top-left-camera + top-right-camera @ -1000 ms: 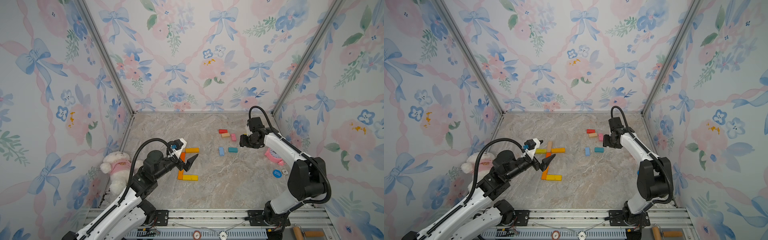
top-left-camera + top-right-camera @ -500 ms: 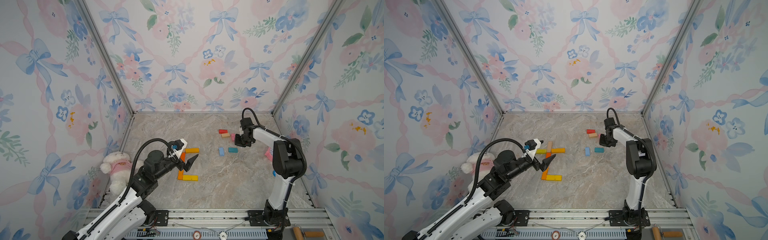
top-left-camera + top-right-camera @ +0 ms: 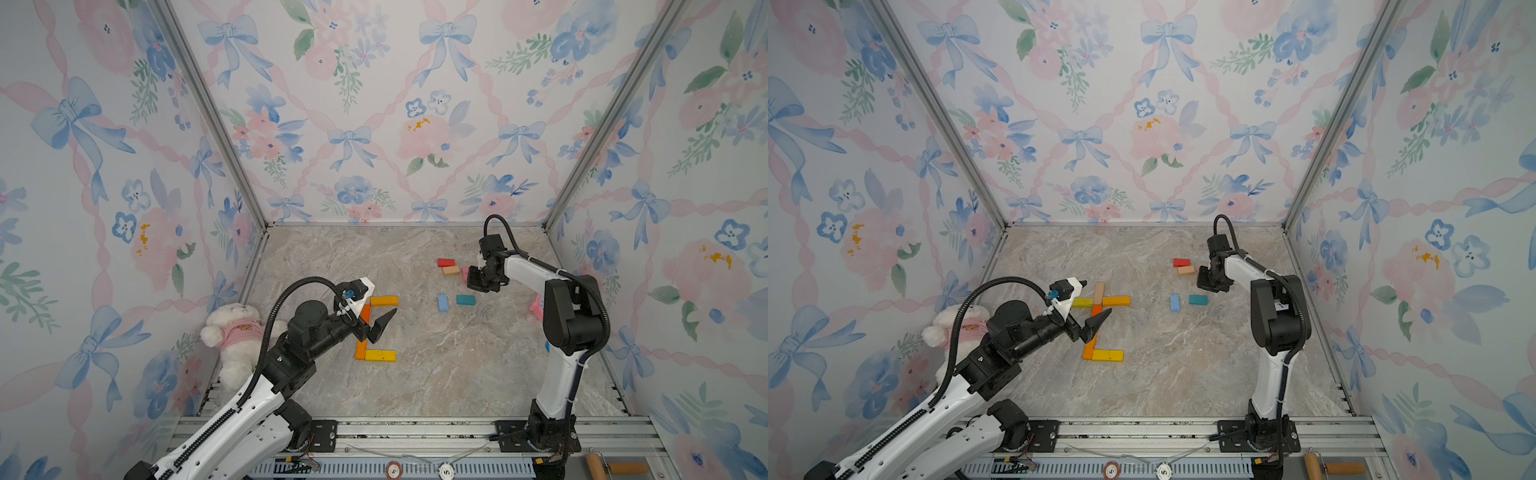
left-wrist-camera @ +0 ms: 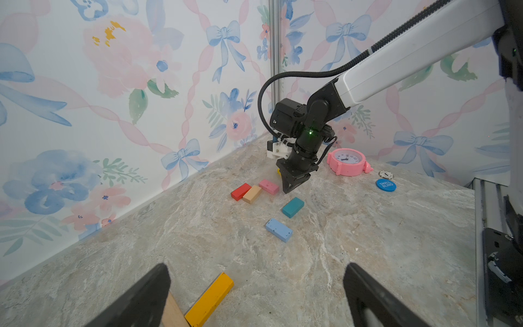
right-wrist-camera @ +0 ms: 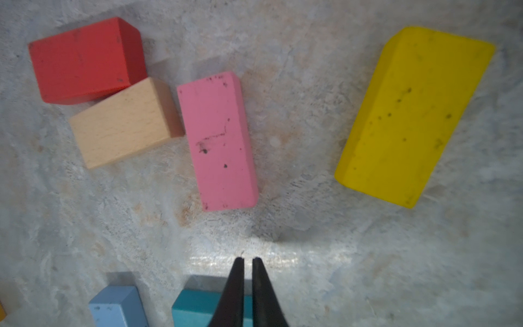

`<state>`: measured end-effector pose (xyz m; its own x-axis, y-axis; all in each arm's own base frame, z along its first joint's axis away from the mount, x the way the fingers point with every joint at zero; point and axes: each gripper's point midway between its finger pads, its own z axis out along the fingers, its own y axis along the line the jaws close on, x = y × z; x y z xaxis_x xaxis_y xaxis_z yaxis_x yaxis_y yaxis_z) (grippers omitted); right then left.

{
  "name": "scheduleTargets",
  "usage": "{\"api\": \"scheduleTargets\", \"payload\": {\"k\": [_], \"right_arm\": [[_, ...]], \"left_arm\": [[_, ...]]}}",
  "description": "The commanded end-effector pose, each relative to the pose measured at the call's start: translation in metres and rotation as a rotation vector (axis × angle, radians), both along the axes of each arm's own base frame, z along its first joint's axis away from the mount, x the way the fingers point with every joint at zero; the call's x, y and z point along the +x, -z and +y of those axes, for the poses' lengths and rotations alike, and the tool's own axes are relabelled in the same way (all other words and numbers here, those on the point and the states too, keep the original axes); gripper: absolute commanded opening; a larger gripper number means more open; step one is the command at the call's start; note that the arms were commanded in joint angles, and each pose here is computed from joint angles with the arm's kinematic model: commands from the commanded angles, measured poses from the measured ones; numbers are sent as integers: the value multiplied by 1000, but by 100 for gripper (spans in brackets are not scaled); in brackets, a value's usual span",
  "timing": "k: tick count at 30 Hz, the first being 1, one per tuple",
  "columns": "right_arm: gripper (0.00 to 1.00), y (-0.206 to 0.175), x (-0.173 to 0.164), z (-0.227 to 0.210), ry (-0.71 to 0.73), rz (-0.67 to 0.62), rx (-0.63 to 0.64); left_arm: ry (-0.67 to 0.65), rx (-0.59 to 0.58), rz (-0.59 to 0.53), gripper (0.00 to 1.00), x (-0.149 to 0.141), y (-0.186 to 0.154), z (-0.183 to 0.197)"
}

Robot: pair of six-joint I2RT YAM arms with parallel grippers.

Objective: Assemble the letter t with building blocks
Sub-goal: Adjust the building block at the center of the board.

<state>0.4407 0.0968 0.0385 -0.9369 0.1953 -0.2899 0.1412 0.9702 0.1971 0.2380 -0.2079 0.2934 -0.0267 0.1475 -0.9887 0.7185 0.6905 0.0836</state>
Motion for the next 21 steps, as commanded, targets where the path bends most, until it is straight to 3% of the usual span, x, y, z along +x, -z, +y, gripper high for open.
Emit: {"api": "scheduleTargets", "payload": {"k": [1, 10, 21], "right_arm": [[11, 10, -6, 6, -3, 25, 6], [11, 11, -13, 10, -13, 30, -3], [12, 9, -24, 17, -32, 38, -12]], "left_arm": [[11, 0, -18, 98, -2, 1, -1], [55, -14, -30, 98, -11, -6, -4], [-13, -34, 6, 98, -4, -13, 5]]}}
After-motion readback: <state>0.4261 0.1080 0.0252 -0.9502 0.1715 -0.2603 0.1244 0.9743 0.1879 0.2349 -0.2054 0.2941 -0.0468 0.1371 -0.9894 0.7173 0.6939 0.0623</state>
